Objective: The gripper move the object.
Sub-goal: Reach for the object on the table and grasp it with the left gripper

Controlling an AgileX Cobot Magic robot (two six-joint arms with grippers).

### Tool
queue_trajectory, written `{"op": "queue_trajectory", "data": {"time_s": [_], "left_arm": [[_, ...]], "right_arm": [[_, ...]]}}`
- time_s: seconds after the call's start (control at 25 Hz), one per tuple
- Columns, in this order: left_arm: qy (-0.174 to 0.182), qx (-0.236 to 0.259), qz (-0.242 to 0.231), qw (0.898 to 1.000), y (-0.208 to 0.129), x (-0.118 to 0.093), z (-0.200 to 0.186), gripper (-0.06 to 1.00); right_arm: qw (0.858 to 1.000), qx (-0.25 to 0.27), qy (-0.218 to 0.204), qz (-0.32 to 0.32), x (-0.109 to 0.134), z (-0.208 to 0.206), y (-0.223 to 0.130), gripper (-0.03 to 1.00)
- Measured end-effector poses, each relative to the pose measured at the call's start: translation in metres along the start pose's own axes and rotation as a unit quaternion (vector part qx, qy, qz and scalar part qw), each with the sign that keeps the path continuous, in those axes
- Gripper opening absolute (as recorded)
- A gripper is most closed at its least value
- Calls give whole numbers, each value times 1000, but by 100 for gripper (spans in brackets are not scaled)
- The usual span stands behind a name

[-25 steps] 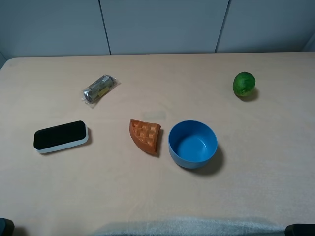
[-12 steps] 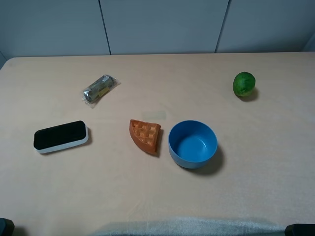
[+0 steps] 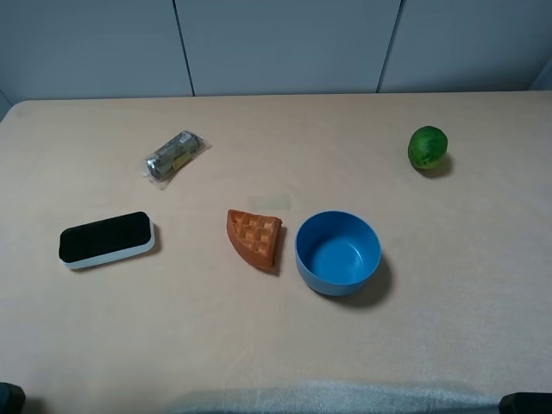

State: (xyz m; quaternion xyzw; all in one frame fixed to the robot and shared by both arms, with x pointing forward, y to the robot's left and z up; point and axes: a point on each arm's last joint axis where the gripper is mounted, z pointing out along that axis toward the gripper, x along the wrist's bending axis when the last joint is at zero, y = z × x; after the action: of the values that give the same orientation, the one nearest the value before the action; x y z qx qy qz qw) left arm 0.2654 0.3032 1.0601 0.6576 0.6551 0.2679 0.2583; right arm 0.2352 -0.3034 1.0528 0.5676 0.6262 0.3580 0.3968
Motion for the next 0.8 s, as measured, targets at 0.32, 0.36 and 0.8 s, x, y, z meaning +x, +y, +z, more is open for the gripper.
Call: {"op": "queue_trajectory", "data": {"time_s": [0.32,0.36,0.8], "left_arm": [[0,106,3,994,68,-1,28,76],[0,116,4,993,76,-2,34,76],[-7,166,43,985,156,-4,112,76]], "right_arm": [[1000,0,0,0,0,0,0,69],[1000,0,0,0,0,0,0,69],[1000,0,0,0,0,0,0,69]]}}
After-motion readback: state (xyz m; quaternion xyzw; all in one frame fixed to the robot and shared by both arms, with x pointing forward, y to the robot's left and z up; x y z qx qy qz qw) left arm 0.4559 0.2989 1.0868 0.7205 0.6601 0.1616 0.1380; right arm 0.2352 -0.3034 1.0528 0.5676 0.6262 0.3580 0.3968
